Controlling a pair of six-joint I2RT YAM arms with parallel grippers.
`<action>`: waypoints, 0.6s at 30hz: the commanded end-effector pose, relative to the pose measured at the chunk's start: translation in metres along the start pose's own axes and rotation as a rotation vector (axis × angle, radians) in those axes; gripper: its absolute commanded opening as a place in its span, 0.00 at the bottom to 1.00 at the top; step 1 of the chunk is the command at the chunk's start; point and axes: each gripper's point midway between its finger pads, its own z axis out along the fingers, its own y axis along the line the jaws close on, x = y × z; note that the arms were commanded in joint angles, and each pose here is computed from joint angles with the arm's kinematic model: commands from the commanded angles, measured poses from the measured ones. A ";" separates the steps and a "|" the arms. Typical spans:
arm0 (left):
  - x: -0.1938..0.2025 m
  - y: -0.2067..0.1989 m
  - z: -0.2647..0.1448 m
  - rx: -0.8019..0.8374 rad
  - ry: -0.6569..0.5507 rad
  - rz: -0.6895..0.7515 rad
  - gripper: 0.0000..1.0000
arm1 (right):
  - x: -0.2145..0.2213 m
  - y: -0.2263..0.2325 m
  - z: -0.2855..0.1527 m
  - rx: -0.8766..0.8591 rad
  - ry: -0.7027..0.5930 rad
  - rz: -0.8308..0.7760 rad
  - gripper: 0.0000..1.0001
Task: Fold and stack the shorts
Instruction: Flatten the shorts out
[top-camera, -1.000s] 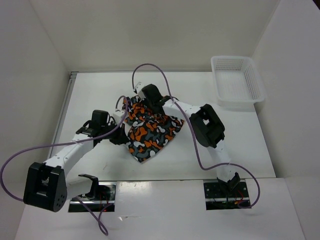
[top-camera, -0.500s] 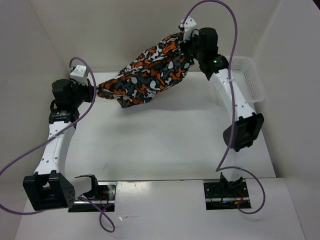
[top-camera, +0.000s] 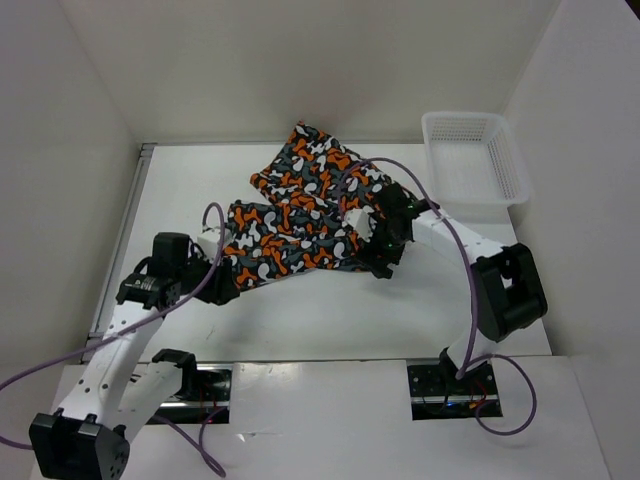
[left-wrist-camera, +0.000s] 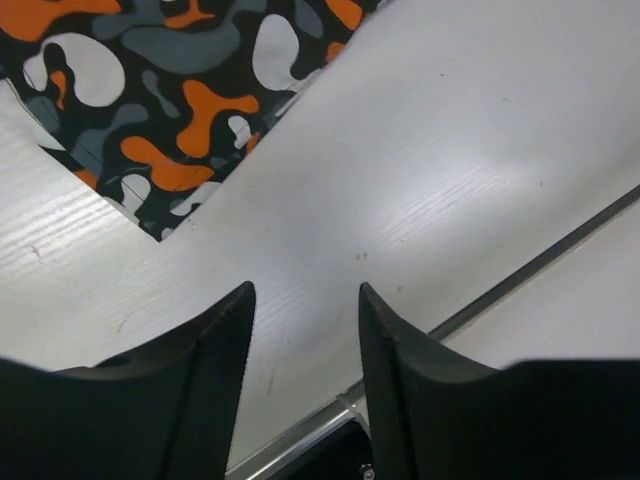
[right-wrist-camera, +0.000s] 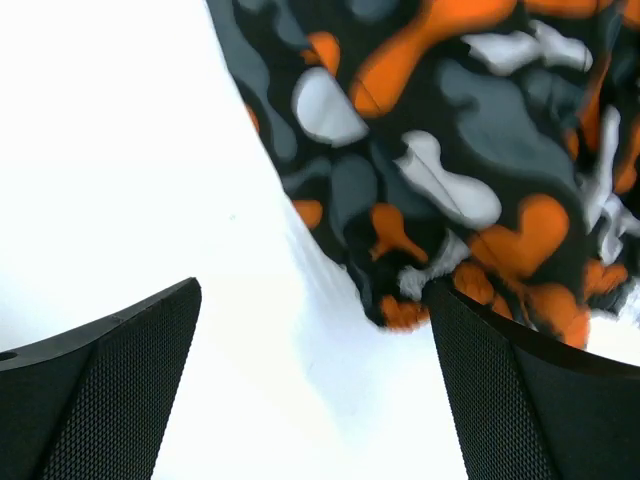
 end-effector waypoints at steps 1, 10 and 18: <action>0.021 -0.006 -0.003 0.013 0.065 -0.011 0.55 | -0.022 -0.040 -0.053 0.183 -0.119 0.030 0.99; 0.031 0.044 0.036 -0.177 0.088 0.001 0.81 | -0.043 -0.055 -0.047 0.257 -0.151 -0.007 0.99; 0.035 0.070 0.062 -0.255 0.114 -0.002 0.85 | -0.034 -0.094 -0.010 0.382 -0.078 -0.052 0.96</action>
